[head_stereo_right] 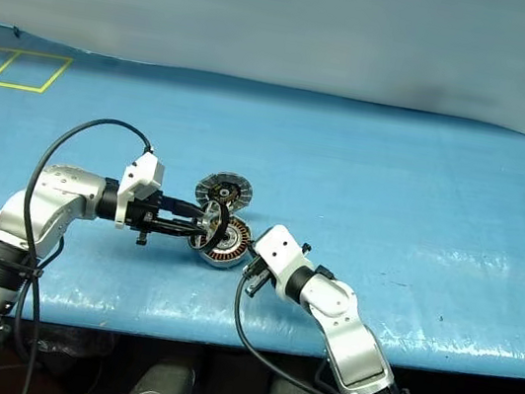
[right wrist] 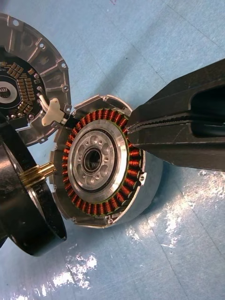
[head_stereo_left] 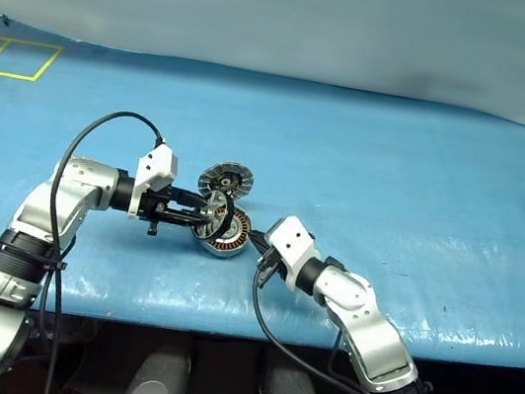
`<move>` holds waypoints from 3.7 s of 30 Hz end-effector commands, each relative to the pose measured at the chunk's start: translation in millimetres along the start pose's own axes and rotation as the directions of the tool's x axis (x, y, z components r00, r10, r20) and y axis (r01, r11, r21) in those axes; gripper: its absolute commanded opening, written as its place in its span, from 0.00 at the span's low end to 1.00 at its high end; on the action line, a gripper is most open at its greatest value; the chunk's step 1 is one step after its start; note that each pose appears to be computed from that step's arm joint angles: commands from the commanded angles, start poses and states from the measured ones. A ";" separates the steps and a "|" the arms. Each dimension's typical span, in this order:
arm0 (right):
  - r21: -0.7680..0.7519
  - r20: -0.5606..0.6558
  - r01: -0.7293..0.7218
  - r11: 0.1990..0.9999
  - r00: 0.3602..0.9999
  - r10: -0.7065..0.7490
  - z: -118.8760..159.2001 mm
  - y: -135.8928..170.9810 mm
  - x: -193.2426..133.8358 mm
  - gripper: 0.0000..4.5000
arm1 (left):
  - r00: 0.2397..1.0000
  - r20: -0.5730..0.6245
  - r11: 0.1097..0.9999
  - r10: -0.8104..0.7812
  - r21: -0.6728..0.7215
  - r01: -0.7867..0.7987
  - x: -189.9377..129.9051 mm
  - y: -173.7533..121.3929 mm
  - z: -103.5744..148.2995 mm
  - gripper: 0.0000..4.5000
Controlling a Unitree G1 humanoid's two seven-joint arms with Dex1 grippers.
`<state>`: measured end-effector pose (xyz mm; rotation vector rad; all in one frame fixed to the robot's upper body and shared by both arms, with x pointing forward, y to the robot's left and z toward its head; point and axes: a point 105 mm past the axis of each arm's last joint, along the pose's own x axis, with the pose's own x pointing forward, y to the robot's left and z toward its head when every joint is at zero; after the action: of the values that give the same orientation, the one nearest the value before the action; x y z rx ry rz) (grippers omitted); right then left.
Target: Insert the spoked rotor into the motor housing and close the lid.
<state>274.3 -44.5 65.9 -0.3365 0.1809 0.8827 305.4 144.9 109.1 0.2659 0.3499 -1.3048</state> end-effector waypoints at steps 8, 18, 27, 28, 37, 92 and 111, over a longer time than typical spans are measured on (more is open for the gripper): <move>-0.020 0.023 0.020 1.000 1.000 -0.020 8.3 -1.7 -4.5 0.00 | 0.999 0.042 0.999 0.010 0.039 -0.011 -4.1 4.1 17.4 0.38; -0.021 0.022 0.017 1.000 1.000 -0.017 8.4 -2.1 -2.7 0.00 | 0.999 0.012 0.996 0.052 0.076 -0.053 -12.2 6.9 17.4 0.38; -0.024 0.016 0.017 1.000 1.000 -0.017 7.5 -2.2 -3.0 0.00 | 0.999 0.044 1.000 -0.010 0.028 0.008 -9.7 -3.6 23.5 0.38; -0.024 0.015 0.018 1.000 1.000 -0.018 7.2 -2.4 -3.1 0.00 | 0.999 0.040 1.000 -0.013 0.023 0.012 -9.6 -3.9 23.4 0.38; -0.022 0.008 0.016 1.000 1.000 -0.016 5.3 -1.3 -2.8 0.00 | 0.999 0.037 0.999 0.005 0.048 -0.006 1.5 -1.3 22.1 0.38; -0.034 0.003 0.042 0.999 0.999 -0.042 4.3 -3.7 -3.6 0.00 | 0.999 0.020 0.998 0.039 0.046 -0.040 11.0 10.1 7.1 0.38; -0.044 0.002 0.042 0.998 0.999 -0.042 4.6 -4.5 -2.0 0.00 | 0.999 -0.036 0.997 0.014 0.070 -0.012 7.6 7.8 0.9 0.42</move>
<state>275.2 -50.1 61.3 -0.3716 0.1972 0.8444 312.5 136.3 101.3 0.3233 0.3373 -1.3046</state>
